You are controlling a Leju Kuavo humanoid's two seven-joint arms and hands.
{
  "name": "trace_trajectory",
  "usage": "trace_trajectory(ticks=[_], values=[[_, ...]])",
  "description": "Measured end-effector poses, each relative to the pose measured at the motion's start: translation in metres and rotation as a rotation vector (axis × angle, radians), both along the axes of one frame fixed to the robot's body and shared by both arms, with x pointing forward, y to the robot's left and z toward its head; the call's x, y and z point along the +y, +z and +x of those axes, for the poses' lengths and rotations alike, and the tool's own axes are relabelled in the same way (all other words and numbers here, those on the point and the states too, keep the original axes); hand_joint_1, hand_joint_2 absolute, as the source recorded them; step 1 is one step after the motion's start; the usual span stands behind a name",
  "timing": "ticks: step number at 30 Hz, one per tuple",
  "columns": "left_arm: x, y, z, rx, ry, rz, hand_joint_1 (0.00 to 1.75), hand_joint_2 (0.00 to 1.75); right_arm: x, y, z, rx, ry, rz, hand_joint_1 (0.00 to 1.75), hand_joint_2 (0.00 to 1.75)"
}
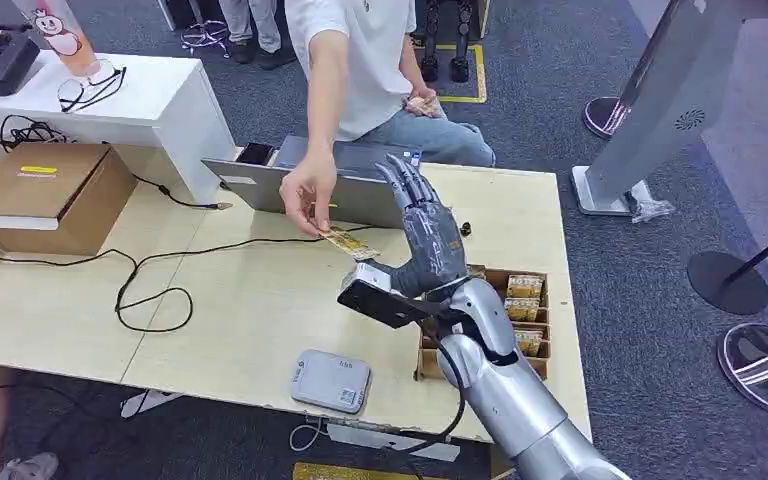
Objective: Pass the card to the sensor for recognition and then transmit it.
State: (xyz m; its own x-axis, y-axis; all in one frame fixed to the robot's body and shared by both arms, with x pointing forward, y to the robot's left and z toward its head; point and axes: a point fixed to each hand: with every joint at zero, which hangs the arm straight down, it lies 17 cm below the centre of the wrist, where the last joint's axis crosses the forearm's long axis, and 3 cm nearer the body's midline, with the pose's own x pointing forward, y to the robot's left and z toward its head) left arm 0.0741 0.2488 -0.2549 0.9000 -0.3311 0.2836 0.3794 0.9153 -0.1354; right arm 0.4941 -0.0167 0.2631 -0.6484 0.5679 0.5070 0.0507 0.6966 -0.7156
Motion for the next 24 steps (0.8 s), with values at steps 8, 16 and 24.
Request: trace_trajectory(ticks=[8, 16, 24], values=[[-0.0007, -0.0002, 0.0014, 0.0, -0.001, 0.0, 0.0, 0.0, 0.0021, -0.0043, 0.0032, 0.015, -0.005, -0.007, 0.0, 1.75], [-0.0002, -0.0004, 0.0022, 0.0, -0.008, 0.002, 0.0, 0.0, 0.0032, -0.0073, 0.0073, 0.024, -0.012, -0.016, 0.0, 1.75], [0.0, -0.0006, 0.0017, 0.002, -0.008, 0.001, 0.0, 0.0, 0.0032, -0.0105, 0.0097, 0.031, -0.015, -0.024, 0.0, 1.75]])
